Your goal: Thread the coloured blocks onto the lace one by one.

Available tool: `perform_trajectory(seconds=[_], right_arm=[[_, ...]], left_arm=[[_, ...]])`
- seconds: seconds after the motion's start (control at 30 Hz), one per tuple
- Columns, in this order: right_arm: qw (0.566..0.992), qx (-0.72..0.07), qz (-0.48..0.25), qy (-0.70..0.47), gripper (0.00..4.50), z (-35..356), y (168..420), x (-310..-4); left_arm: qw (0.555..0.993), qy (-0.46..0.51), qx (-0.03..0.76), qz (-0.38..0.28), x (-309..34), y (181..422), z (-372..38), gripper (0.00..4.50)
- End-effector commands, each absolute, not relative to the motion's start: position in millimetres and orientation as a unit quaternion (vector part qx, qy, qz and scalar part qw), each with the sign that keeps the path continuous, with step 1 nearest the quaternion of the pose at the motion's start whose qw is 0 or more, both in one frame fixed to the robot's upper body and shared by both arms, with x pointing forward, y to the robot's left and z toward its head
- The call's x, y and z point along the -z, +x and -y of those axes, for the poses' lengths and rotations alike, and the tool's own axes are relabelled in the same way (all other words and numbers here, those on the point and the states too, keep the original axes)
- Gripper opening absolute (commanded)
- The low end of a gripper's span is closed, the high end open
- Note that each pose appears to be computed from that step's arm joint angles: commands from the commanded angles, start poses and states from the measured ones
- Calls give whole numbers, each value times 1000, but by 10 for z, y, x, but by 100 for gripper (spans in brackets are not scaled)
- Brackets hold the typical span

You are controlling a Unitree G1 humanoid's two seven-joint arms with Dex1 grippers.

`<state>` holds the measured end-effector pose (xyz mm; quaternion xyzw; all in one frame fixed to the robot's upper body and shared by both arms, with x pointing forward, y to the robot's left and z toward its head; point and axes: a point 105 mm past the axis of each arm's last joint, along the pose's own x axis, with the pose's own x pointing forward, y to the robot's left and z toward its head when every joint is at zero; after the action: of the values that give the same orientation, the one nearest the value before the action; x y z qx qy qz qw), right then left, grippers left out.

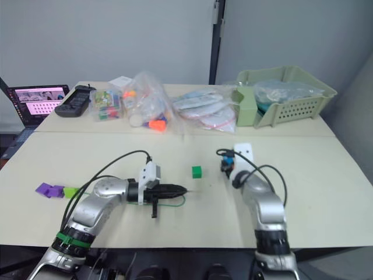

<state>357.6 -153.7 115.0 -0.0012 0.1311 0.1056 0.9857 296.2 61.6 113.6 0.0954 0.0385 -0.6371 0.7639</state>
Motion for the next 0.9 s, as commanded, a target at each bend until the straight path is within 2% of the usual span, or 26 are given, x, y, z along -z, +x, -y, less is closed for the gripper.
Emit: perform_trajectory(seconds=[0.03, 0.13, 0.3, 0.6, 0.67, 0.83, 0.9], right_arm=[[986, -122, -116, 12, 119, 1500, 3334, -1324], [979, -137, -137, 56, 119, 1419, 3057, -1236], [977, -111, -179, 46, 119, 1430, 2823, -1075], [969, -105, -218, 53, 119, 1374, 2710, -855], [970, -104, -214, 52, 223, 1400, 2712, -892], [959, -148, -227, 81, 394, 1475, 2624, -1014], [952, -168, -242, 86, 448, 1542, 2550, -1047]], left_arm=[[747, 99, 657, -18, -1195, 2947, -518, 0], [733, 99, 672, -18, -1179, 2949, -444, 0], [722, 100, 685, -15, -1171, 2987, -378, 0], [714, 100, 693, -13, -1161, 3016, -340, 0], [714, 101, 693, -14, -1160, 3019, -343, 0], [717, 103, 689, -14, -1154, 3032, -369, 0], [718, 104, 688, -12, -1154, 3027, -376, 0]])
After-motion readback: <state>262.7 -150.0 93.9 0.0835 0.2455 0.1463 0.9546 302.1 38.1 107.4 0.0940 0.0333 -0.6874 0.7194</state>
